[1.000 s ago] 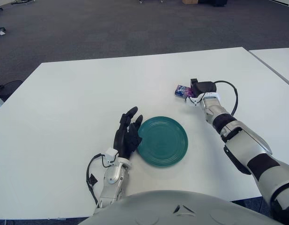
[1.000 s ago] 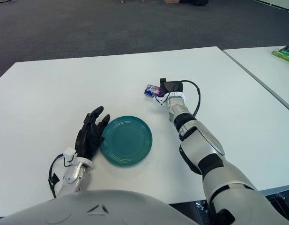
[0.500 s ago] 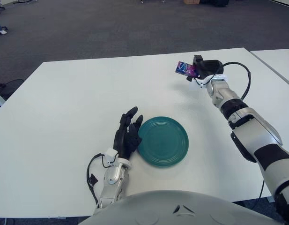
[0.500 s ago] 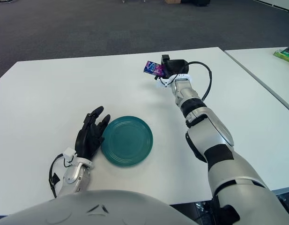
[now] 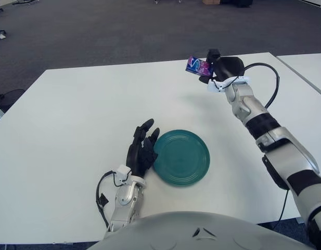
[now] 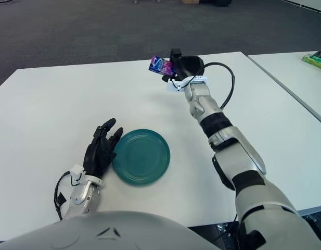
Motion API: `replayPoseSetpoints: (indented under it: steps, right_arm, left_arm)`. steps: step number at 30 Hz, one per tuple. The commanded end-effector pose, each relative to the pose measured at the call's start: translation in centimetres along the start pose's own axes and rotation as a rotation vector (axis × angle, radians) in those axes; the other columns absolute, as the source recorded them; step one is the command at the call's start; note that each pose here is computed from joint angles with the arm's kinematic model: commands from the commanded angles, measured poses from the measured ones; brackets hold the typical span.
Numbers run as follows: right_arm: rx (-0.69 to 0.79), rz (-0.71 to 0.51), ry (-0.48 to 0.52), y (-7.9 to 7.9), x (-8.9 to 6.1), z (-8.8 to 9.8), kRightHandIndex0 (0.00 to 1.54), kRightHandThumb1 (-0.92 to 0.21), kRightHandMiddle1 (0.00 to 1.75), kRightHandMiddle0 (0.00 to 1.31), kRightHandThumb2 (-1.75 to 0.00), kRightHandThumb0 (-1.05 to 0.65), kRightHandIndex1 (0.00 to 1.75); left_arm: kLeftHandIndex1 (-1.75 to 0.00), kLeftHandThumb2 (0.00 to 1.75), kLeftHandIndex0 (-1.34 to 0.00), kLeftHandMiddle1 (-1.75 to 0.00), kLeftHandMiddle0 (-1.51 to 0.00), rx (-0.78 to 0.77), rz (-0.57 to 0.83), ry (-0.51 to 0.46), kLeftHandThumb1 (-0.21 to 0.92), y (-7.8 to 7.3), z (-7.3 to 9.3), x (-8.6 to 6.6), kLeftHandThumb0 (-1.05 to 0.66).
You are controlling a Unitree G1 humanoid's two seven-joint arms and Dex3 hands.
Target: Put the gum into the plate.
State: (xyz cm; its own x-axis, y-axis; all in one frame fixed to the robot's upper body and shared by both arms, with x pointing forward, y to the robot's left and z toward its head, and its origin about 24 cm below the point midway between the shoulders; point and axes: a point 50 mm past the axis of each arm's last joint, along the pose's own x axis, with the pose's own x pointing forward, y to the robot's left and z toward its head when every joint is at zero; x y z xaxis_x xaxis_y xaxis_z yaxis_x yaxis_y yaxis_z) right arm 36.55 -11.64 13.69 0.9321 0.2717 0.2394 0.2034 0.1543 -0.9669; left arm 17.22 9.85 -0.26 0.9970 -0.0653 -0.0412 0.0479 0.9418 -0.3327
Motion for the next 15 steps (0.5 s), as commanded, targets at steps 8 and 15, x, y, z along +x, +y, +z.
replayPoseSetpoints:
  steps: [8,15]
  right_arm:
    - [0.006,0.045,-0.189,-1.1,-4.8,3.6,0.87,-0.92,1.75,0.61,-0.66,-0.5,1.75]
    - [0.002,0.113,-0.301,-0.7,-7.4,5.1,0.83,-0.92,1.75,0.62,-0.65,-0.47,1.75]
  left_arm:
    - [-0.76,0.93,-0.17,-0.03,-0.58,-0.042,0.045,0.065,0.92,-0.8,-1.1,-0.8,-0.94]
    - [-0.75,0.91,-0.14,-0.03,-0.59,-0.055,0.058,0.062,0.92,-0.7,-1.0,-0.9,-0.93]
